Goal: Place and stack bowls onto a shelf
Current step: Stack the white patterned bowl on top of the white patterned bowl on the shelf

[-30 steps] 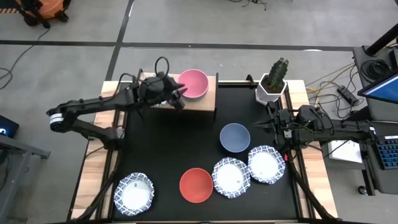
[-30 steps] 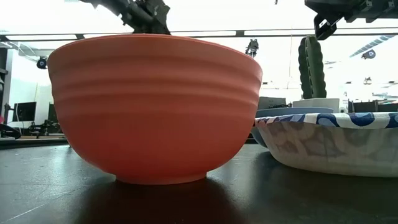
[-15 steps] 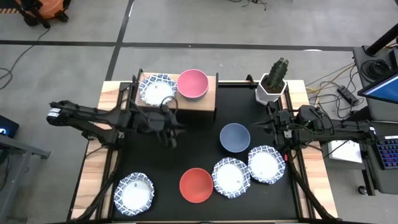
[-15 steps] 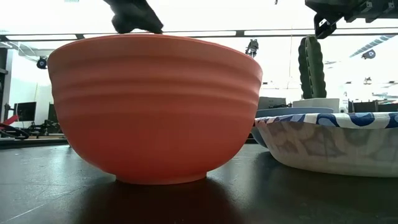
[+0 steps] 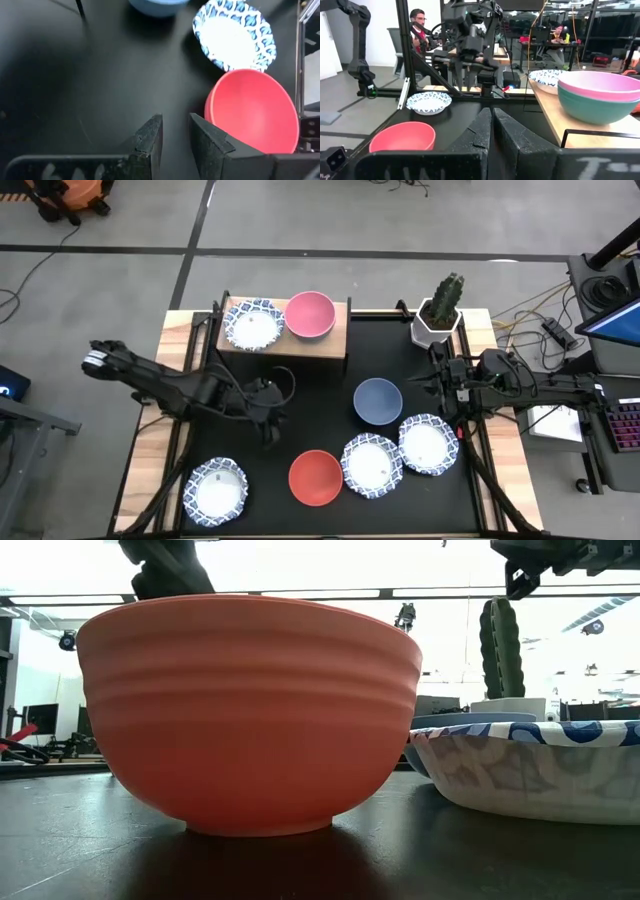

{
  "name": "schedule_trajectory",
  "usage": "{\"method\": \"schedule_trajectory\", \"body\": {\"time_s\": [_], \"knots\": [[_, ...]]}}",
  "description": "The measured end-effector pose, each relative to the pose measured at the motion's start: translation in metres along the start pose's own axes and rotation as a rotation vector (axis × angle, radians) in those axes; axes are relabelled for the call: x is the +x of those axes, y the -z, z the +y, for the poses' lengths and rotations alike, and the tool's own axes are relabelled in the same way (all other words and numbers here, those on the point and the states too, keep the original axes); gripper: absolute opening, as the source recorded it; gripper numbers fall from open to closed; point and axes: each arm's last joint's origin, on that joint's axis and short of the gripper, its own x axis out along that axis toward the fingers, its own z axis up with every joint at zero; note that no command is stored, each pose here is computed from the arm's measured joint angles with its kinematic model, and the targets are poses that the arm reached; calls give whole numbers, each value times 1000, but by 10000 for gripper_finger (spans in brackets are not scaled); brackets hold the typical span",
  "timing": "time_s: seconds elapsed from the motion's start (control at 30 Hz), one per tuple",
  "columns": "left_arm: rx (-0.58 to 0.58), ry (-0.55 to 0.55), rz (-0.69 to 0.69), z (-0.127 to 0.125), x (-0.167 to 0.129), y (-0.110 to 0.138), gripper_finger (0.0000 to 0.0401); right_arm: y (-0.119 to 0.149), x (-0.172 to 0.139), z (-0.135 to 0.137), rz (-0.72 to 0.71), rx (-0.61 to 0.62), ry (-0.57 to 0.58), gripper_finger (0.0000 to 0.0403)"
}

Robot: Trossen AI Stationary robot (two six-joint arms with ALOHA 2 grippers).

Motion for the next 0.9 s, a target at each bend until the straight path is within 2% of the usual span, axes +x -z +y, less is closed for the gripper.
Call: {"method": "schedule_trajectory", "body": {"time_s": [0.2,0.3,0.53,0.63,0.77,0.9], "knots": [[-29,34,89,-12,19,9,77,-3,0,0,-27,-39,2,9],[-80,74,161,-17,28,11,77,-3,0,0,-32,-42,2,9],[-452,161,411,-35,35,12,77,-3,0,0,-31,-66,3,9],[-513,114,510,-48,30,17,77,-3,0,0,-32,-72,3,9],[-574,-34,622,-66,15,28,80,-3,-1,0,-33,-93,3,9],[-632,-170,694,-83,1,40,106,-3,0,0,-31,-128,4,9]]}}
